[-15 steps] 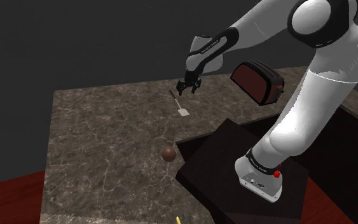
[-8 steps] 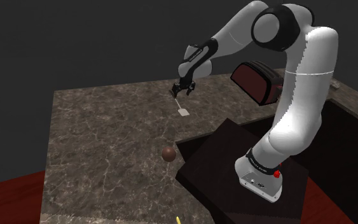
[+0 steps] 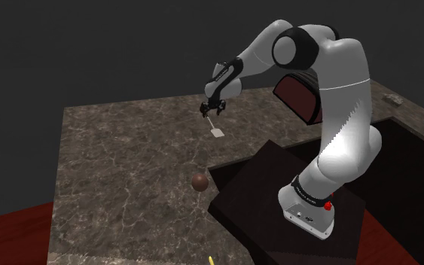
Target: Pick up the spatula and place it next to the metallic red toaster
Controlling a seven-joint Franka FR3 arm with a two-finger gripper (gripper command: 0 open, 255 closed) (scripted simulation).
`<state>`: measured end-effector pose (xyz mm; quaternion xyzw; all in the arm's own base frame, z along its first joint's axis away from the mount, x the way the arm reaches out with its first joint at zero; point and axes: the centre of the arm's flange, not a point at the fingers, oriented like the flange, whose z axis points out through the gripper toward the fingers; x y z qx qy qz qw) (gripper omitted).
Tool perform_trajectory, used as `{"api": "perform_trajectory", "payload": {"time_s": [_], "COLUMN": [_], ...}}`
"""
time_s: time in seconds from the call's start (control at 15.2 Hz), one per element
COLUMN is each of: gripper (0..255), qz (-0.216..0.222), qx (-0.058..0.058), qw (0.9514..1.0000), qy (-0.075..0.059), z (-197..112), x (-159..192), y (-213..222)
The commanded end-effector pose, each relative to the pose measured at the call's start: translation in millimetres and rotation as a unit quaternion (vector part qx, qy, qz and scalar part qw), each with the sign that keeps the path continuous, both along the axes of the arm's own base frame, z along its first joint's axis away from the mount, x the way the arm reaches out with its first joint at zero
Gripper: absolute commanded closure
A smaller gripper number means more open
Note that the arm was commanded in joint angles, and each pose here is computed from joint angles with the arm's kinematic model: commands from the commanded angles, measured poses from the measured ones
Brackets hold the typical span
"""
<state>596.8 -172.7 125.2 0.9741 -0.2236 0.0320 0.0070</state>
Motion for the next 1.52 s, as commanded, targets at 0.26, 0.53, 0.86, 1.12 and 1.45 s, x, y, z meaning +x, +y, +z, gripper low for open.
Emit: {"api": "perform_trajectory", "payload": {"time_s": [0.26,0.53,0.86,1.12,1.45], "gripper": [0,0,255,255,255], "qz": [0.0,0.0,0.0,0.0,0.0], "qx": [0.0,0.0,0.0,0.0,0.0], "qw": [1.0,1.0,1.0,1.0,1.0], "qy": [0.0,0.0,0.0,0.0,0.0], "z": [-31,-31,-31,-31,-26], "x": [1,1,1,1,1], "y": [-2,-2,-2,-2,-2]}}
